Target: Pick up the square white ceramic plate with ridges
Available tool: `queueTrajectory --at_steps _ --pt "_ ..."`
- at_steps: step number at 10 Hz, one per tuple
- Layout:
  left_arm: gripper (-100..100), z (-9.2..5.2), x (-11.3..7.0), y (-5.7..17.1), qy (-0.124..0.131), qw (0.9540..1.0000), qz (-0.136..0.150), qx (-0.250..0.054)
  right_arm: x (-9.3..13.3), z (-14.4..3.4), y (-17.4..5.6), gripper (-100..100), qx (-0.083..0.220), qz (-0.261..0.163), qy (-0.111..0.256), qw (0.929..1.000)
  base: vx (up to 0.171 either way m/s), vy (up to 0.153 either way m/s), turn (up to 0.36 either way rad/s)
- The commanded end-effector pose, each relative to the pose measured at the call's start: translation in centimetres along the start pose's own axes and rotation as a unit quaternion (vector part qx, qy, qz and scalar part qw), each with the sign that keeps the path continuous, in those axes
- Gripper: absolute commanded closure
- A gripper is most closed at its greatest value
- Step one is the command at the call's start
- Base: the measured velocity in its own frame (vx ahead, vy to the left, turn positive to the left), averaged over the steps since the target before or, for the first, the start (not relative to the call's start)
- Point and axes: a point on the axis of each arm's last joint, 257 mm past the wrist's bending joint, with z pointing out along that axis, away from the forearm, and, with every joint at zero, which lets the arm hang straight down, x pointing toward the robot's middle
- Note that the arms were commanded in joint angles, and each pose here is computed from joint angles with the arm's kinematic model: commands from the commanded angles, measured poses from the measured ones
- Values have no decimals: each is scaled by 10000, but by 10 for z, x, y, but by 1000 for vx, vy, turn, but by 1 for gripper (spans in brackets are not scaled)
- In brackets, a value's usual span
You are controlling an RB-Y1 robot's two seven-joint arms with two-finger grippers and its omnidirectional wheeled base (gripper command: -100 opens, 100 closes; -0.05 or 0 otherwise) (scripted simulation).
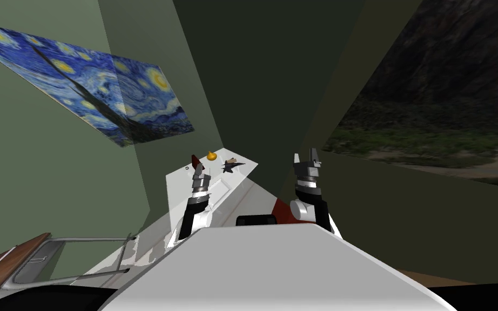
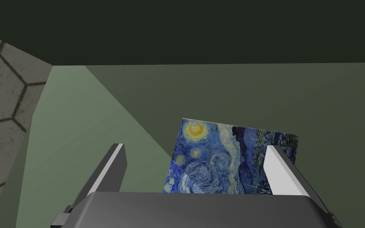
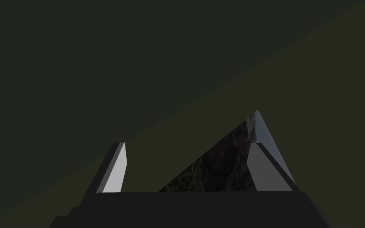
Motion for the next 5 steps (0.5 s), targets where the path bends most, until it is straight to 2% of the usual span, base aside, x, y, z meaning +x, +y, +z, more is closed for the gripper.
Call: queueTrajectory --at_steps 1,3,5 --pt "-100 0 2 13 8 9999 -21 -124 0 0 0 0 0 0 0 10000 30 -60 11" --pt "-100 -8 -1 46 4 9988 -90 -486 0 0 0 0 0 0 0 10000 26 -50 36" --pt "-100 -18 -4 79 -24 9962 -171 -851 0 0 0 0 0 0 0 10000 48 -90 46"
